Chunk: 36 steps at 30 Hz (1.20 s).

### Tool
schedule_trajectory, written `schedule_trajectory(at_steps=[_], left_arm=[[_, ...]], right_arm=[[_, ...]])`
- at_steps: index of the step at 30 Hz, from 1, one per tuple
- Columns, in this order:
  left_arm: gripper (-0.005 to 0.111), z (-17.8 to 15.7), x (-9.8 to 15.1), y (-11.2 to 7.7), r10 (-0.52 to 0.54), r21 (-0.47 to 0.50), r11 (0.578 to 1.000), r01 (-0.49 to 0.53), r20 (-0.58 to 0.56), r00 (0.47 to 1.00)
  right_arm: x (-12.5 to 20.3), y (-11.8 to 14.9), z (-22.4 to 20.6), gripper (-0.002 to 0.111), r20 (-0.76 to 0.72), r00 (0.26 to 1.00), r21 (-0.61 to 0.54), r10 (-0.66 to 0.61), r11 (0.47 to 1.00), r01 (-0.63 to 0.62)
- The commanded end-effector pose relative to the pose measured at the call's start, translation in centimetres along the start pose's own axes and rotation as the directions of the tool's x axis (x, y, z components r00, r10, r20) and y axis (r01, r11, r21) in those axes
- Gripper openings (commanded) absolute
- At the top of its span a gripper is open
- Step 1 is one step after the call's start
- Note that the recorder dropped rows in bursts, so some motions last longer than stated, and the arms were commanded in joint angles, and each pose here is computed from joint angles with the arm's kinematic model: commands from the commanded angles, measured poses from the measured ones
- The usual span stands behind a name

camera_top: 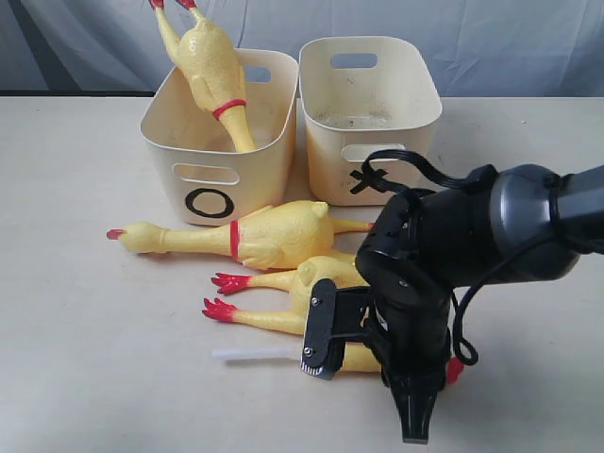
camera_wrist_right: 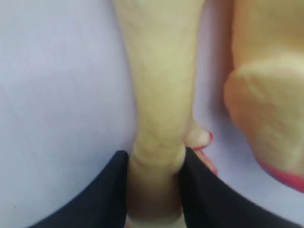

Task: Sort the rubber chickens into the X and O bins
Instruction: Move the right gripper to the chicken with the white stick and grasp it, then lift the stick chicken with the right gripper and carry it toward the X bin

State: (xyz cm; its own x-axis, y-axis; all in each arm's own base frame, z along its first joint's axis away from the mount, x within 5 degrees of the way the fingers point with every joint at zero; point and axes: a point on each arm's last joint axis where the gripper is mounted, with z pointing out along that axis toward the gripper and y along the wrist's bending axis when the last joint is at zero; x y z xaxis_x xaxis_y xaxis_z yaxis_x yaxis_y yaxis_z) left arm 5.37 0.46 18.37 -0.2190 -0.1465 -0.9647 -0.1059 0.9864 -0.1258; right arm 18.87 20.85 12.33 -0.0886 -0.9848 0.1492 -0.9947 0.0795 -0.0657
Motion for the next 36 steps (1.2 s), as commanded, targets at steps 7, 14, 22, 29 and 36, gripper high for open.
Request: schedule_trajectory(at_steps=[7, 14, 22, 29, 36], left_arm=[[0.0, 0.0, -0.1, 0.0, 0.003, 0.004, 1.0, -0.003, 0.006, 1.0], [0.0, 0.0, -0.1, 0.0, 0.003, 0.004, 1.0, -0.003, 0.006, 1.0], [0.0, 0.0, -0.1, 0.0, 0.003, 0.004, 1.0, -0.003, 0.006, 1.0], [0.0, 0.0, -0.1, 0.0, 0.003, 0.004, 1.0, -0.003, 0.006, 1.0], [0.0, 0.0, -0.1, 0.0, 0.003, 0.004, 1.0, -0.003, 0.006, 1.0]], right_arm=[[-0.1, 0.9, 0.2, -0.001, -0.002, 0.998, -0.11, 0.06, 0.992, -0.059], [-1.6, 1.8, -3.3, -0.001, 0.06, 0.997, -0.174, 0.044, 0.984, -0.033], [-2.8, 4.0, -10.2, -0.001, 0.166, 0.986, -0.229, -0.022, 0.971, 0.06], [-4.5, 4.3, -15.6, -0.001, 0.427, 0.9, -0.151, -0.087, 0.975, 0.166], [-8.5, -0.2, -20.3, -0.001, 0.834, 0.524, 0.272, -0.174, 0.955, -0.116]])
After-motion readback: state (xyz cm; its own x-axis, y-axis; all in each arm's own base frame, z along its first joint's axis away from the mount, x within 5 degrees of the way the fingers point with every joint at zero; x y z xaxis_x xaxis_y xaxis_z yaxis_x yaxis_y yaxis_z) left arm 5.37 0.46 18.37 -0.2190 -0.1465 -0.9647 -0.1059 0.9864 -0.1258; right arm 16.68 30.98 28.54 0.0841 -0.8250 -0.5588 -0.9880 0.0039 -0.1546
